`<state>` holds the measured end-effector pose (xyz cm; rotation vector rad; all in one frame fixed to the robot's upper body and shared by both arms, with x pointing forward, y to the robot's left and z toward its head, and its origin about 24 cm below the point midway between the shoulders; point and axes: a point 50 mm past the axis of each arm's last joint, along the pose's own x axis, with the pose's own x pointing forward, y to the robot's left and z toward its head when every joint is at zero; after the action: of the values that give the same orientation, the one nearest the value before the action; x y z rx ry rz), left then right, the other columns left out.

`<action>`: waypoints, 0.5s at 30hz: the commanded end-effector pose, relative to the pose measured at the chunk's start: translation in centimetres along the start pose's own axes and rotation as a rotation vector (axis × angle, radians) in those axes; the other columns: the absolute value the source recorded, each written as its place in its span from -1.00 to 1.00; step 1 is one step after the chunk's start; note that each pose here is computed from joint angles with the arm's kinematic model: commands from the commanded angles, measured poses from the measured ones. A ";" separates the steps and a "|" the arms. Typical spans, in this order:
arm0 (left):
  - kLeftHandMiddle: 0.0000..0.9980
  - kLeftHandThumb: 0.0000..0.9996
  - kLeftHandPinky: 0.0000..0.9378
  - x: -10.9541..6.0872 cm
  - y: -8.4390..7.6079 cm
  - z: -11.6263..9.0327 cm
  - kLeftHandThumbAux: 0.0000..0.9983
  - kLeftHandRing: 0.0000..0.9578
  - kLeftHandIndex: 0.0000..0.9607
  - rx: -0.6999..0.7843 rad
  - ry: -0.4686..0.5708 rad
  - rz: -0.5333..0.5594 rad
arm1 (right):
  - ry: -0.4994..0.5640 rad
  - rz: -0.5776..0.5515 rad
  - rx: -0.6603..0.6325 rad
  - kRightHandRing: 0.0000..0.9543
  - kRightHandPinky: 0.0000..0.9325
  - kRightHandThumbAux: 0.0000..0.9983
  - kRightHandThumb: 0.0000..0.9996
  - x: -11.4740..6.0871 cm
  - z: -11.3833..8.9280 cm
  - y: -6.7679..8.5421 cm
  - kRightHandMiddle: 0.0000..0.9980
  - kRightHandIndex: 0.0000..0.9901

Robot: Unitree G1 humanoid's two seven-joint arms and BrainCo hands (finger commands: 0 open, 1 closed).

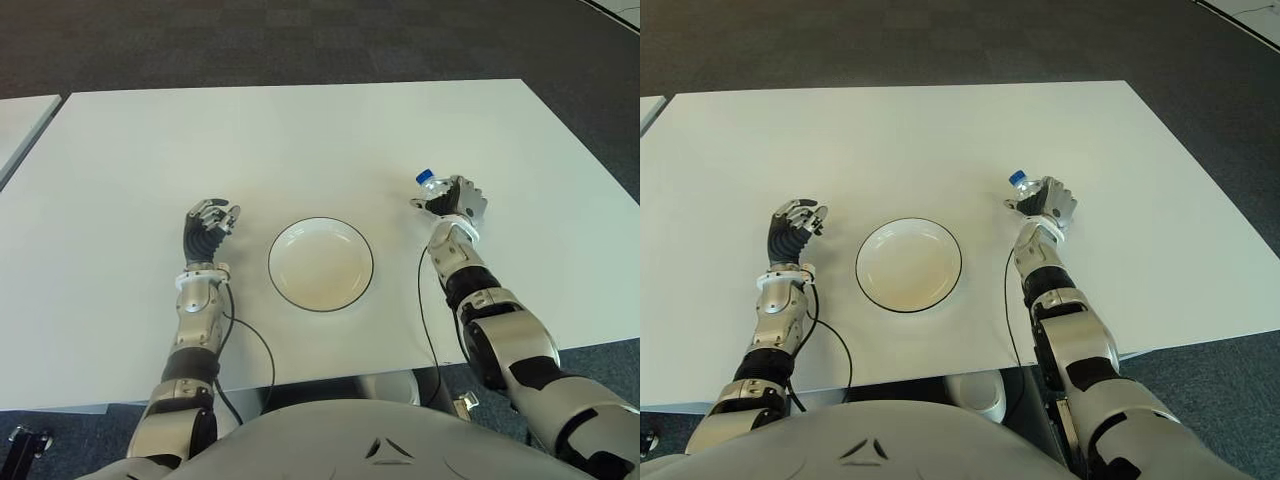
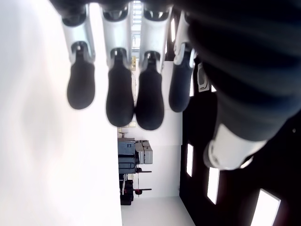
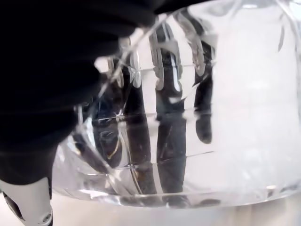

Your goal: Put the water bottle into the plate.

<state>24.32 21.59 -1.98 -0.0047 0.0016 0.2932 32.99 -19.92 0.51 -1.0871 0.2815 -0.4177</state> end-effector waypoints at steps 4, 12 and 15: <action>0.36 0.42 0.38 -0.5 0.2 -0.5 0.42 0.39 -0.09 -0.001 0.028 0.012 | -0.047 0.012 0.034 0.71 0.80 0.45 0.40 -2.7 -1.1 2.1 0.60 -0.12; 0.36 0.42 0.38 -0.5 0.2 -0.6 0.42 0.38 -0.09 0.009 0.036 0.011 | -0.234 -0.112 0.216 0.74 0.82 0.45 0.40 -3.3 3.6 -0.9 0.64 -0.11; 0.36 0.42 0.38 -0.5 0.2 -0.6 0.42 0.39 -0.09 0.018 0.041 0.012 | -0.329 -0.142 0.310 0.76 0.83 0.45 0.40 -4.4 5.7 -2.6 0.66 -0.11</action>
<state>23.90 21.63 -2.26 -0.0037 0.0154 0.2980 31.55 -17.05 2.62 -0.9697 -0.0093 -0.4285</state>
